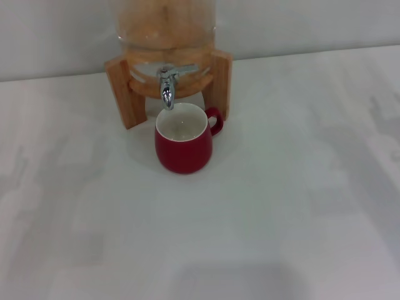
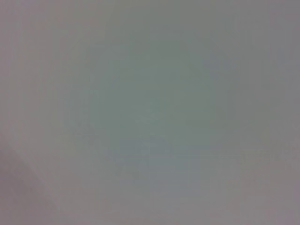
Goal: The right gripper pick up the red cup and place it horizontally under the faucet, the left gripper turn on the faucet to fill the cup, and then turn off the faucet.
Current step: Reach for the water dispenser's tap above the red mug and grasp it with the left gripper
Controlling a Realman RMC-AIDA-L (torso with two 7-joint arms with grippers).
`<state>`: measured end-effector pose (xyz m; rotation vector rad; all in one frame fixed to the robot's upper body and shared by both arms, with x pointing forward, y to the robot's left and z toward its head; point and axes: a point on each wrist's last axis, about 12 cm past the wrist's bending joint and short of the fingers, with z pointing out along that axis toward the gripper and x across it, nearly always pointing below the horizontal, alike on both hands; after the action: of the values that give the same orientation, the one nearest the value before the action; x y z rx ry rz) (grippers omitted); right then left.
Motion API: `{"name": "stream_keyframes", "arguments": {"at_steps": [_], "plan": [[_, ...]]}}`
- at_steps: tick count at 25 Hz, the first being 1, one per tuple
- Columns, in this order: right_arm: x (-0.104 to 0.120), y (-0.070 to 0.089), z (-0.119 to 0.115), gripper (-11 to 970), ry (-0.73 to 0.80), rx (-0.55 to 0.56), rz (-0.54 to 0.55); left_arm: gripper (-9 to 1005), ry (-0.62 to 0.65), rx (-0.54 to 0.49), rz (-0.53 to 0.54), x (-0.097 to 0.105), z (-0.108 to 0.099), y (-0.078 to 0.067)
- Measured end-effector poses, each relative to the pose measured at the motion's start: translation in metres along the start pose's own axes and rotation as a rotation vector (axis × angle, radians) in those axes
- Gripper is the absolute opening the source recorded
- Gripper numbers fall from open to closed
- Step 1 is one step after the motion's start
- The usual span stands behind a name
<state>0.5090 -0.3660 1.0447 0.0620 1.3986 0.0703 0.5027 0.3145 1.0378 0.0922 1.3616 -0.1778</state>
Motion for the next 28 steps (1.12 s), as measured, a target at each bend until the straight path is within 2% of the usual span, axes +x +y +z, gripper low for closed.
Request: {"name": "stream_keyframes", "arguments": {"at_steps": [11,15,18,24,28], "plan": [[0.012,0.007,0.006,550,0.090,-0.017,0.023,771,0.028,0.049,0.004,0.001,0.017,-0.007],[0.015,0.011,0.006,549,0.119,-0.031,0.023,771,0.059,0.140,0.014,-0.001,0.027,-0.014],[0.018,0.012,0.007,548,0.143,-0.033,0.025,771,0.106,0.237,0.065,-0.004,0.036,-0.022],[0.023,0.016,0.007,547,0.178,-0.041,0.045,771,0.181,0.348,0.210,-0.027,0.038,-0.037],[0.024,0.018,0.007,547,0.185,-0.052,0.050,771,0.174,0.378,0.195,-0.049,0.028,-0.041]]}}
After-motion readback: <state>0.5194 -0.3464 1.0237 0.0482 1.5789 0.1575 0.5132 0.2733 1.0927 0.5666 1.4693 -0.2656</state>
